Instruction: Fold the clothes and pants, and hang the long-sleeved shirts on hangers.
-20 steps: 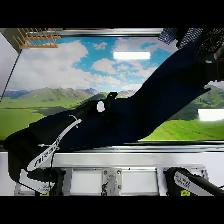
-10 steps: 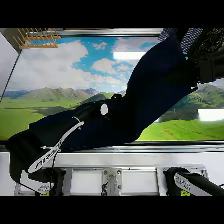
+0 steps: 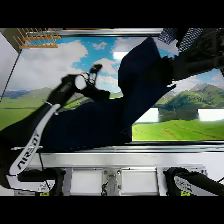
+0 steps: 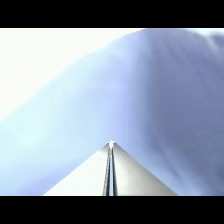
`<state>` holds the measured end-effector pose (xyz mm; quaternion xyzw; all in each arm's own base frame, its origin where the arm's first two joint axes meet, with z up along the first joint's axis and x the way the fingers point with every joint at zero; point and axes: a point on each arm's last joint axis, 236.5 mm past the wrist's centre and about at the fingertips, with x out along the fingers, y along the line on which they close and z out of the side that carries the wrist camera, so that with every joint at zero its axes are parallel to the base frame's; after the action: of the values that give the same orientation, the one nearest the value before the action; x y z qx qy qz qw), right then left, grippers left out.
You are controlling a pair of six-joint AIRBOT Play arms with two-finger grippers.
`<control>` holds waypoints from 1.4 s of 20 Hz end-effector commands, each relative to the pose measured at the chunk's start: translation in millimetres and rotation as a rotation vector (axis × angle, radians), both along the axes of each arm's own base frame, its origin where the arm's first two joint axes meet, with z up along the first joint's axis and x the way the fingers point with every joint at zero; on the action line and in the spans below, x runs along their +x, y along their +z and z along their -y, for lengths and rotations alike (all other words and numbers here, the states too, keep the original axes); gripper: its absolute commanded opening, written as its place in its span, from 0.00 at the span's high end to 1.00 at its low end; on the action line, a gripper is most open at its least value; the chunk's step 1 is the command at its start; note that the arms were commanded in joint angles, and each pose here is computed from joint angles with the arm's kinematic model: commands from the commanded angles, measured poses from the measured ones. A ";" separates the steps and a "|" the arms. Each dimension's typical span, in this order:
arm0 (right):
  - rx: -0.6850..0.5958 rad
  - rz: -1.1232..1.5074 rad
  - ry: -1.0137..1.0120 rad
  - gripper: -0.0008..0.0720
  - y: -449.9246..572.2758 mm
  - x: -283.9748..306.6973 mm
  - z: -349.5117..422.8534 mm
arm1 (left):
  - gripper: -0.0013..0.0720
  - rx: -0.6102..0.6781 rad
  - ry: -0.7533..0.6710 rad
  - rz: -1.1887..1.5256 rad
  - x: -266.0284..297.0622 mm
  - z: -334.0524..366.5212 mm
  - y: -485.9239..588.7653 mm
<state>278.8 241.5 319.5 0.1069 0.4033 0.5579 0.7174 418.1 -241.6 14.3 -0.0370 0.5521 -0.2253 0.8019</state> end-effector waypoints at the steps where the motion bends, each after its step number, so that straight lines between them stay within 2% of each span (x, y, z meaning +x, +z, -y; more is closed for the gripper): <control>1: 0.032 -0.026 0.063 0.98 -8.0 -0.2 -40.7 | 0.97 0.039 0.165 0.150 35.6 -96.8 78.8; 6: 0.037 -0.114 0.204 0.98 -46.9 -12.3 -116.9 | 0.97 0.031 0.426 0.324 33.4 -219.0 171.9; 12: 0.017 -0.189 0.339 0.98 -108.5 -28.7 -208.5 | 0.97 0.055 0.612 0.444 2.3 -297.5 226.1; 18: 0.027 -0.172 0.376 0.98 -149.1 -42.3 -280.8 | 0.97 0.080 0.646 0.480 -8.5 -318.0 238.7; 24: 0.009 -0.067 0.289 0.98 -200.7 -36.4 -336.5 | 0.97 0.080 0.646 0.485 -8.2 -317.9 240.5; 26: 0.050 -0.034 0.244 0.98 -215.1 -38.6 -366.6 | 0.97 0.078 0.646 0.485 -8.2 -317.7 240.7; 28: 0.160 -0.030 0.169 0.98 -218.1 -46.1 -406.1 | 0.97 0.071 0.642 0.483 -8.1 -315.6 240.7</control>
<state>232.0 601.8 108.9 0.0876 0.4265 0.6563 0.6162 410.2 75.2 253.9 -0.1246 0.3164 0.0561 0.9387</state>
